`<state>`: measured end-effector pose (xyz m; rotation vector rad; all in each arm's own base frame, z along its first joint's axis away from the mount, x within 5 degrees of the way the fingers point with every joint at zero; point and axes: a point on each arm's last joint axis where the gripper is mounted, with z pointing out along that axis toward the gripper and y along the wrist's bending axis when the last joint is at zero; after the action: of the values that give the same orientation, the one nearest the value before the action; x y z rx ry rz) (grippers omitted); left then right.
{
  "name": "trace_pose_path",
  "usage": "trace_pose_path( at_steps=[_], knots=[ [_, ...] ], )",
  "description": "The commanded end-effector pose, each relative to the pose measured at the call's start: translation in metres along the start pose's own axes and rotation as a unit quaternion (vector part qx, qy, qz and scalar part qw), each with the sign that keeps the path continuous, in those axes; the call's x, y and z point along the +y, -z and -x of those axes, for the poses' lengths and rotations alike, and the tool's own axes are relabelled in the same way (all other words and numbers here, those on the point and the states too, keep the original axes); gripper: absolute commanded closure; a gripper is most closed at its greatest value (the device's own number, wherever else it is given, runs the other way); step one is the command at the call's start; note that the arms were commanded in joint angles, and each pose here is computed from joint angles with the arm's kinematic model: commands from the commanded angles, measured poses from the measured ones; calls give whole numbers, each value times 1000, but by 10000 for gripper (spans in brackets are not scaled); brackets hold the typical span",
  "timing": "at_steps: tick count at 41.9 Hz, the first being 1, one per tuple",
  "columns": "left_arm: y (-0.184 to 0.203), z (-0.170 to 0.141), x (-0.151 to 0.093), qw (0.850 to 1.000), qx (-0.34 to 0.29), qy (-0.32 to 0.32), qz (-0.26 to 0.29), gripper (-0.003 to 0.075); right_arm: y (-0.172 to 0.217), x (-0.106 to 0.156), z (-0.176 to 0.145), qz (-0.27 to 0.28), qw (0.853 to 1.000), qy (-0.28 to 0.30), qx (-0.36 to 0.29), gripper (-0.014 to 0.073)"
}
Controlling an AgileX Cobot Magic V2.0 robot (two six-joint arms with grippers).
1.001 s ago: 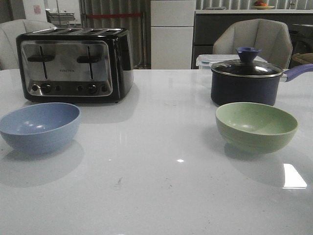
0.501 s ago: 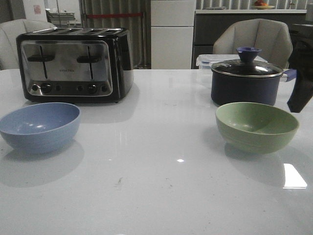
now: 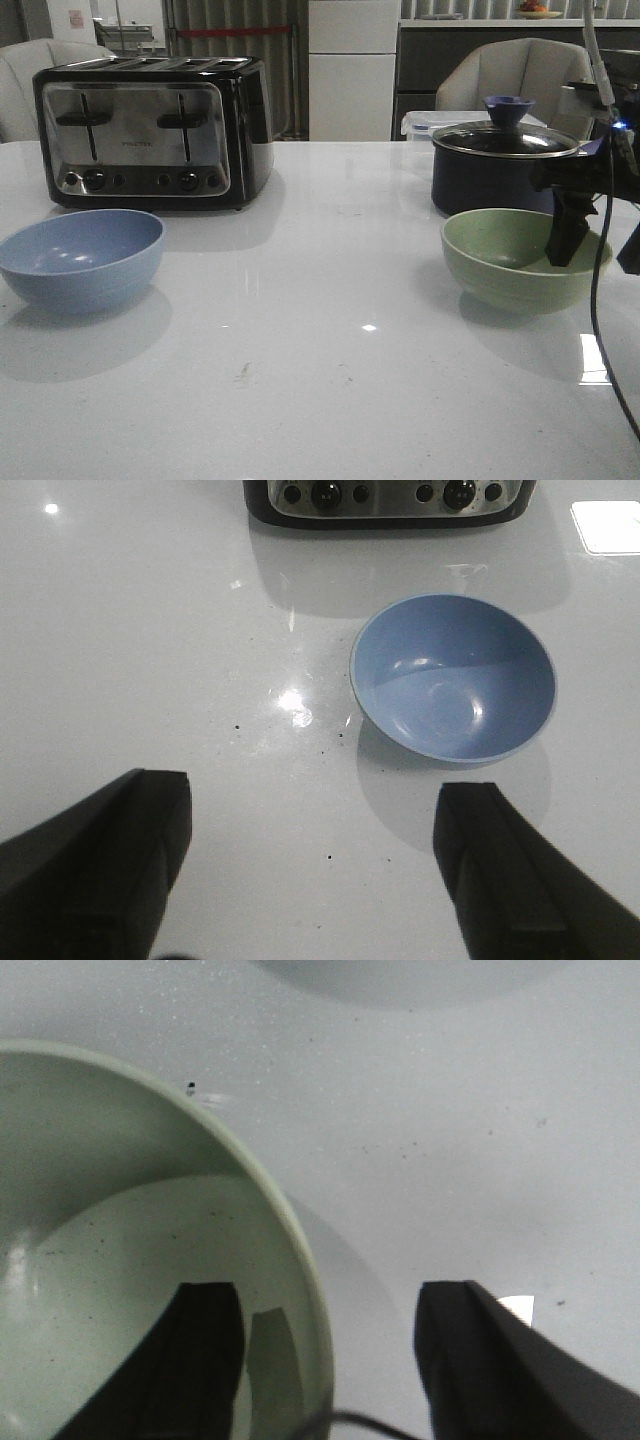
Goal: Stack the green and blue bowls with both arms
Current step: 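Lower the right gripper and grasp the rim of the pale green bowl, then carry the green bowl toward the table center and set it down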
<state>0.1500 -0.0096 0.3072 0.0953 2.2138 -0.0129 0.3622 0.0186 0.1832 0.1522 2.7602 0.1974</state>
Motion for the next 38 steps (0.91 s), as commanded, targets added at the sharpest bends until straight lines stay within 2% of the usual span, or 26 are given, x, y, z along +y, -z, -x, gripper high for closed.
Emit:
trace_pose_path(
  at_steps=[1,5,10,15,20,29,38],
  knots=[
    [6,16,-2,998,-55,5,-6,159,17,6,14,9,999,5,-46,275],
    [6,16,-2,998,-55,5,-6,159,16,6,14,9,999,5,-44,391],
    [6,16,-2,998,-55,5,-6,159,18,6,14,10,999,5,-43,476],
    [6,16,-2,998,-55,5,-6,159,25,7,13,11,999,9,-43,519],
    [6,17,-2,998,-59,5,-6,159,47,18,10,19,997,43,-54,525],
    [6,17,-2,998,-62,5,-6,159,89,73,-8,60,984,145,-81,525],
    [6,17,-2,998,-62,5,-6,159,90,131,-35,103,966,227,-68,525]
  ],
)
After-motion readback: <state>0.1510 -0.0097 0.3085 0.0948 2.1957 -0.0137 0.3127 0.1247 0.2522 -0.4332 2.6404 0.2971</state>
